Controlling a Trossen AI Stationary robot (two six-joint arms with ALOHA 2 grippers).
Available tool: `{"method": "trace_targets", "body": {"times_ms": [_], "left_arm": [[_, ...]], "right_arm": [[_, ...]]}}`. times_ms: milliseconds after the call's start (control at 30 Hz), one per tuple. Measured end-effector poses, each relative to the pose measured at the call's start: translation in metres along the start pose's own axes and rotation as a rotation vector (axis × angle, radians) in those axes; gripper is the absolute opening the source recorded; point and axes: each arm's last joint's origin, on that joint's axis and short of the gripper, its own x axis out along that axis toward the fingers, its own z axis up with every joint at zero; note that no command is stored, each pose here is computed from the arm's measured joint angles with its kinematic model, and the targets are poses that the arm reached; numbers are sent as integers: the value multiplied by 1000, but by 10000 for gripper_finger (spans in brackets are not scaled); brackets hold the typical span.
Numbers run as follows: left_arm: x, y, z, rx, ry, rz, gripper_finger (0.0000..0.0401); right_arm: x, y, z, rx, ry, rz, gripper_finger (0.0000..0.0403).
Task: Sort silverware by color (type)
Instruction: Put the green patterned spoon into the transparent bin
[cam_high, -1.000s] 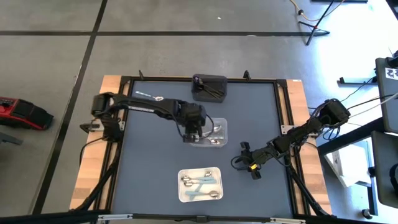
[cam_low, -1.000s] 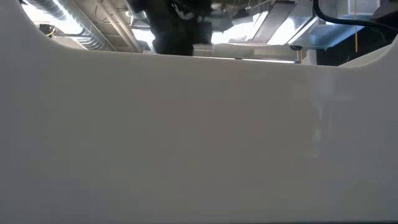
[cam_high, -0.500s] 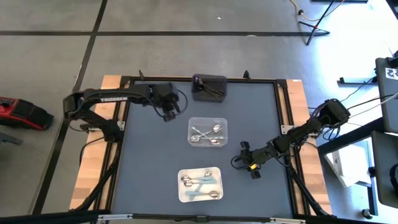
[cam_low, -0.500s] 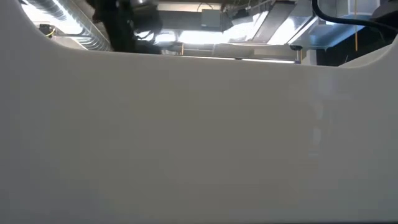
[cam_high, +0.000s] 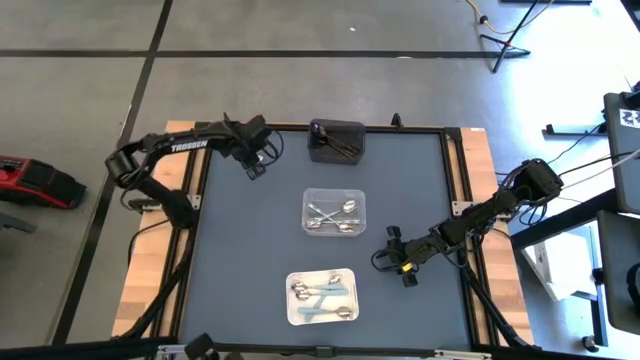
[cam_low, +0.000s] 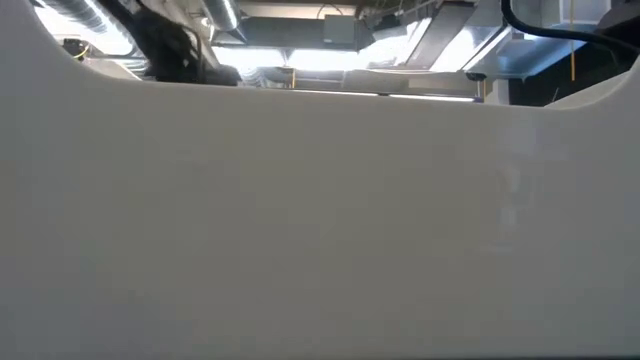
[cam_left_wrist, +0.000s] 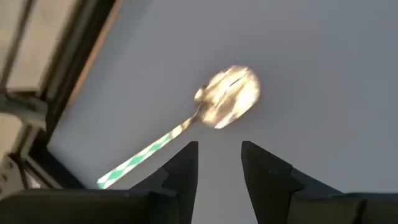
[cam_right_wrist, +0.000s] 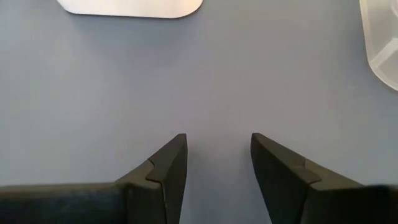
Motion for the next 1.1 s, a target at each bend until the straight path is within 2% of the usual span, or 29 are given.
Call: {"method": "trace_targets", "body": {"times_ms": [233,433,567,667,833,933,1100], "left_arm": [[27,23,9,22,187,-6,118],[48,25,18,190,255,-27,118],[60,26,18,284,308,1,118],[69,30,17,309,338,-1,118],[76,38,16,280,339,-8,112],[77,39,16,269,332,-28,90],[77,37,15,267,326,-70,21]], "right_arm": [[0,0,0,2,-3,-4,170],[0,-2,1,8,-5,-16,170],[0,-2,1,8,-5,-16,170],[0,-2,1,8,-6,-15,170],[0,-2,2,6,-13,-14,170],[0,-2,2,5,-14,-14,170],[0,-2,2,3,-15,-21,170]]}}
